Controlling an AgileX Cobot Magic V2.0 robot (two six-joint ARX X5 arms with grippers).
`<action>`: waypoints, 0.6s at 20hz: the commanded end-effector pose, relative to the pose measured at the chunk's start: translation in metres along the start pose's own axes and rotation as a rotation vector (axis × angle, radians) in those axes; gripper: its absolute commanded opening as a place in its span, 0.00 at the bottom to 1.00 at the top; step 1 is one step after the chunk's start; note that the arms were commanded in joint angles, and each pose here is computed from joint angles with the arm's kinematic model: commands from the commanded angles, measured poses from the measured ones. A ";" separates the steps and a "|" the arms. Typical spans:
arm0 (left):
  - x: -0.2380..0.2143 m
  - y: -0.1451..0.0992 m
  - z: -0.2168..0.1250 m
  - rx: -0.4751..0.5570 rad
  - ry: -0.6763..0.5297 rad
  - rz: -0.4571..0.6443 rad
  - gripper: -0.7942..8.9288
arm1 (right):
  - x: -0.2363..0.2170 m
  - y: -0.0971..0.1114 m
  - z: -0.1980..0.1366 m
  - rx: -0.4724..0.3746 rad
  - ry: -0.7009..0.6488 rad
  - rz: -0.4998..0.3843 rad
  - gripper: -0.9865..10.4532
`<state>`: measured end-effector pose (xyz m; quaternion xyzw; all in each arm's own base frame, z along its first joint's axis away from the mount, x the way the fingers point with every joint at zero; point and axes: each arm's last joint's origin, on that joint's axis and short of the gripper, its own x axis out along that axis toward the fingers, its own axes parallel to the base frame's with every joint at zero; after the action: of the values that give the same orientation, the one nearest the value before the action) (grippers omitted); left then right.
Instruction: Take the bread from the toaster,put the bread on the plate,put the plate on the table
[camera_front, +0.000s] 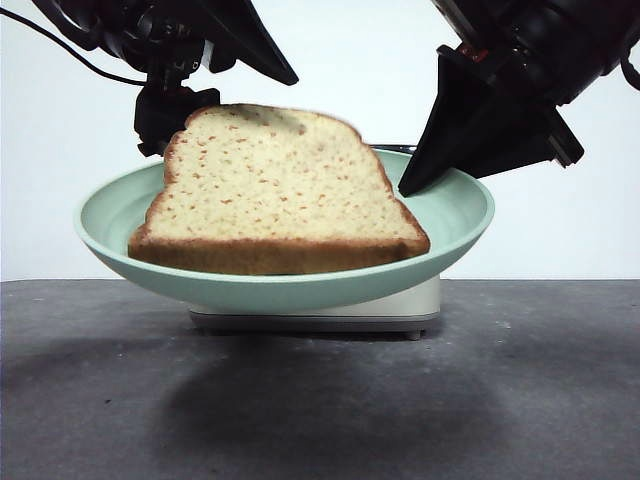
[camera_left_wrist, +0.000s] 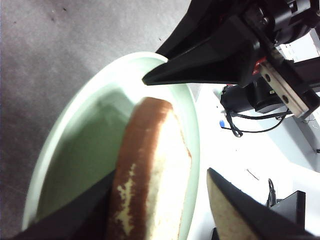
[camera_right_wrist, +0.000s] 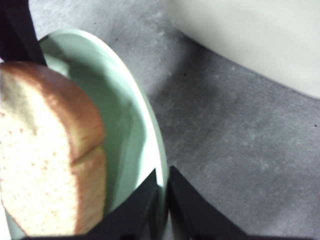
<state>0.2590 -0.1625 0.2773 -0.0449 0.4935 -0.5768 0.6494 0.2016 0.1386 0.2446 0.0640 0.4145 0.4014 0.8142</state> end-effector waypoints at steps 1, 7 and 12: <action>-0.001 -0.004 0.007 0.035 -0.009 -0.008 0.39 | 0.002 0.002 0.003 0.008 -0.003 0.011 0.09; -0.020 -0.022 0.023 0.077 -0.028 0.044 0.39 | 0.002 0.002 0.002 0.012 0.007 0.009 0.09; -0.039 -0.042 0.038 0.115 -0.057 0.067 0.39 | 0.002 0.001 0.001 0.016 0.011 -0.014 0.09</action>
<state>0.2610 -0.1623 0.3408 -0.0159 0.4580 -0.5718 0.6804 0.2006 0.1372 0.2426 0.0596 0.4258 0.3866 0.8159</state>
